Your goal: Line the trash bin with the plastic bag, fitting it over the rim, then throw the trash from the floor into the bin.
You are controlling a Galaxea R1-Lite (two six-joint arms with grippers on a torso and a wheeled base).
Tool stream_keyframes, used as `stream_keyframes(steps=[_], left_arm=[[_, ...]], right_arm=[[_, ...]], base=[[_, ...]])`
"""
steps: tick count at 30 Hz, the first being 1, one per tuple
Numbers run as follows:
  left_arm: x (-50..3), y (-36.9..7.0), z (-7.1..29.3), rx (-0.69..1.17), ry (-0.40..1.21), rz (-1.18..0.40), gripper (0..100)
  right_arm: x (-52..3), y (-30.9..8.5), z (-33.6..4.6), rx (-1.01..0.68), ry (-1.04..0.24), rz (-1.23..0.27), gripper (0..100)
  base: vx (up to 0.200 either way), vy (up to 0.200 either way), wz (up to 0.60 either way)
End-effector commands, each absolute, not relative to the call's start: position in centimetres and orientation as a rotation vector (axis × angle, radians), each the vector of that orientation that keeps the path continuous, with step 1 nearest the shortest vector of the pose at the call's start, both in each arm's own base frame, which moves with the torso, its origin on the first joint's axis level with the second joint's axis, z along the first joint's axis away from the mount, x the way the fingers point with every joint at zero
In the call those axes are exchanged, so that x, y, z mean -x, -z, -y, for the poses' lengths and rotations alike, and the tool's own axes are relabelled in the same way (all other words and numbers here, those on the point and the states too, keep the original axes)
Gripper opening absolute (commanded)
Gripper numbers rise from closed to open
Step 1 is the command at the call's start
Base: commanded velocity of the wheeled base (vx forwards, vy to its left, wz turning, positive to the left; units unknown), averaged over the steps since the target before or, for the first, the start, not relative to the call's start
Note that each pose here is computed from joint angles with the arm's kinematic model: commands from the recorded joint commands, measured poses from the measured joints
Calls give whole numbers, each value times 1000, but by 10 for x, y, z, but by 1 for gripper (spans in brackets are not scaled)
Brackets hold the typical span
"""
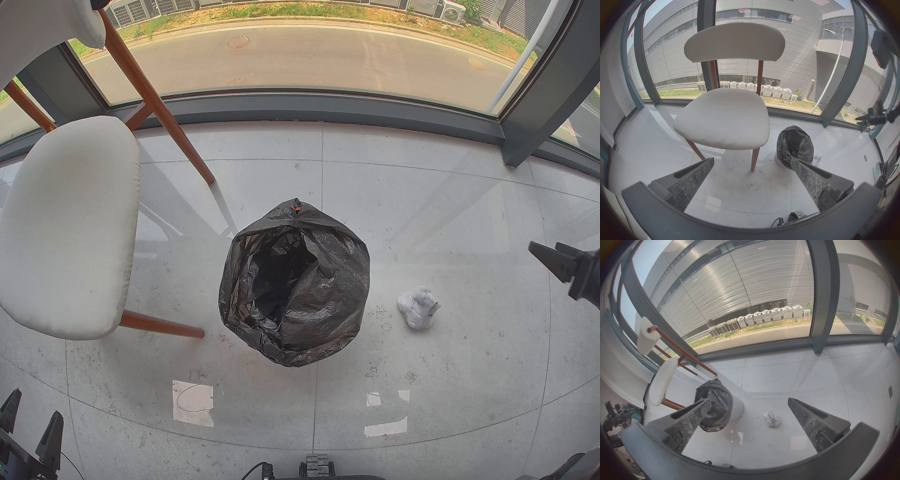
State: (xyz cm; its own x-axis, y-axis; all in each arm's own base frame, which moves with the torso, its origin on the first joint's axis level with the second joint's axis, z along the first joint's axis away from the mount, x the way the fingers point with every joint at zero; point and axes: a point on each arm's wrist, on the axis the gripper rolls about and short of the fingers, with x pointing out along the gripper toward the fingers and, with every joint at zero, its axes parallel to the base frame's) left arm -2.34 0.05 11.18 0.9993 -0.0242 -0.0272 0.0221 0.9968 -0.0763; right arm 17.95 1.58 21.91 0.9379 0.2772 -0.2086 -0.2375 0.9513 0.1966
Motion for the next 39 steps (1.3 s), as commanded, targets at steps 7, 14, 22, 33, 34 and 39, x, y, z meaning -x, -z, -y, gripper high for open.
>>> stream_keyframes(steps=[7, 14, 22, 33, 34, 39], left_arm=[[22, -76, 1, -30, 48, -22, 100], [22, -76, 1, -30, 48, -18, 100], [22, -76, 1, -30, 46, -16, 100], [22, -76, 1, -30, 46, -16, 100], [22, -76, 1, -30, 45, -16, 100], [22, -76, 1, -30, 45, -16, 100]], right_arm=[[-388, 13, 4, -124, -145, -566, 100], [-407, 33, 3, -121, -141, -557, 100], [-422, 49, 0, -113, -131, -551, 100], [-441, 52, -16, -105, -162, -502, 100], [-443, 52, -17, -104, -163, -499, 100], [-443, 56, -29, -100, -190, -502, 100]], base=[[0, 0, 0], [0, 0, 0], [0, 0, 0], [0, 0, 0], [0, 0, 0], [0, 0, 0]])
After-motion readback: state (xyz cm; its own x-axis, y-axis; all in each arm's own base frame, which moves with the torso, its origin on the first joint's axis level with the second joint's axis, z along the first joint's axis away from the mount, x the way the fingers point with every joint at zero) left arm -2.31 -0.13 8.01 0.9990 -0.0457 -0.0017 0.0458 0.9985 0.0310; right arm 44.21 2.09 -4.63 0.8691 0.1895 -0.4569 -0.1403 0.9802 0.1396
